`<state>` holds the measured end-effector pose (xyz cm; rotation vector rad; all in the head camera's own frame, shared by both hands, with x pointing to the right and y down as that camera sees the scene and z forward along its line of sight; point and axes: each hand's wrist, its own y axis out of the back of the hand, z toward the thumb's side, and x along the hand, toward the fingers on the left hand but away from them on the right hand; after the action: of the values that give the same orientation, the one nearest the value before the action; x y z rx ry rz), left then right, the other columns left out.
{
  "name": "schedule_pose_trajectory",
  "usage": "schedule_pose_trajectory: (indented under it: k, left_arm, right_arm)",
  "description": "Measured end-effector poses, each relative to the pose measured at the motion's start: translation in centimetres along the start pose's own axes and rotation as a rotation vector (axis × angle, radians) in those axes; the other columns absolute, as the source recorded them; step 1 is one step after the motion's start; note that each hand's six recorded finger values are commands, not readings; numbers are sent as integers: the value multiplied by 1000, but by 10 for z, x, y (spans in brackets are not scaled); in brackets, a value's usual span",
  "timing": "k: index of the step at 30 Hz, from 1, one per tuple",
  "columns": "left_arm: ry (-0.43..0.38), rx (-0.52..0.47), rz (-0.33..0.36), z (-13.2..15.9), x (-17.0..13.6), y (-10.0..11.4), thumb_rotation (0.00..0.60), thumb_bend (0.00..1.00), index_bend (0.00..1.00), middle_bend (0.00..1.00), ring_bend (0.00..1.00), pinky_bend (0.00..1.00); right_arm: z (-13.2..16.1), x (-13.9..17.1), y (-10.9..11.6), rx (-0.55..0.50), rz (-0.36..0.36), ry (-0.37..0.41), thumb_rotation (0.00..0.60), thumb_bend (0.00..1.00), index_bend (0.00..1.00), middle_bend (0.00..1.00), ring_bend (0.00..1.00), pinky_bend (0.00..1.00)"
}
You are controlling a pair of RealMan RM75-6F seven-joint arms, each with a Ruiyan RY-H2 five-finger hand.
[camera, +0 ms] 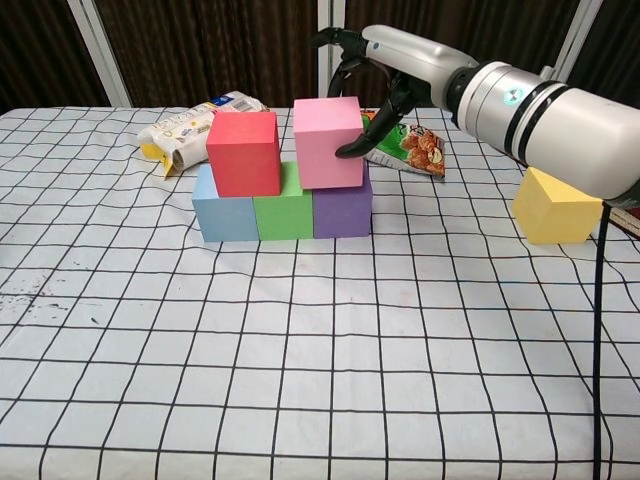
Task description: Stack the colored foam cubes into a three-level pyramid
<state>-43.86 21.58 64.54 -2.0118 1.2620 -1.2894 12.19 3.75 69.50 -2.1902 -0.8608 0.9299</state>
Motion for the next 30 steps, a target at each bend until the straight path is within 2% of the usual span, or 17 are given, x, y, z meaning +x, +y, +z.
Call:
schedule_pose_trajectory:
  k: [30]
  left_arm:
    - [8, -2, -1, -4, -1, 1, 600, 0, 112, 160, 27, 10]
  right_arm:
    - [3, -9, -11, 4, -7, 8, 600, 181, 0, 486, 45, 0]
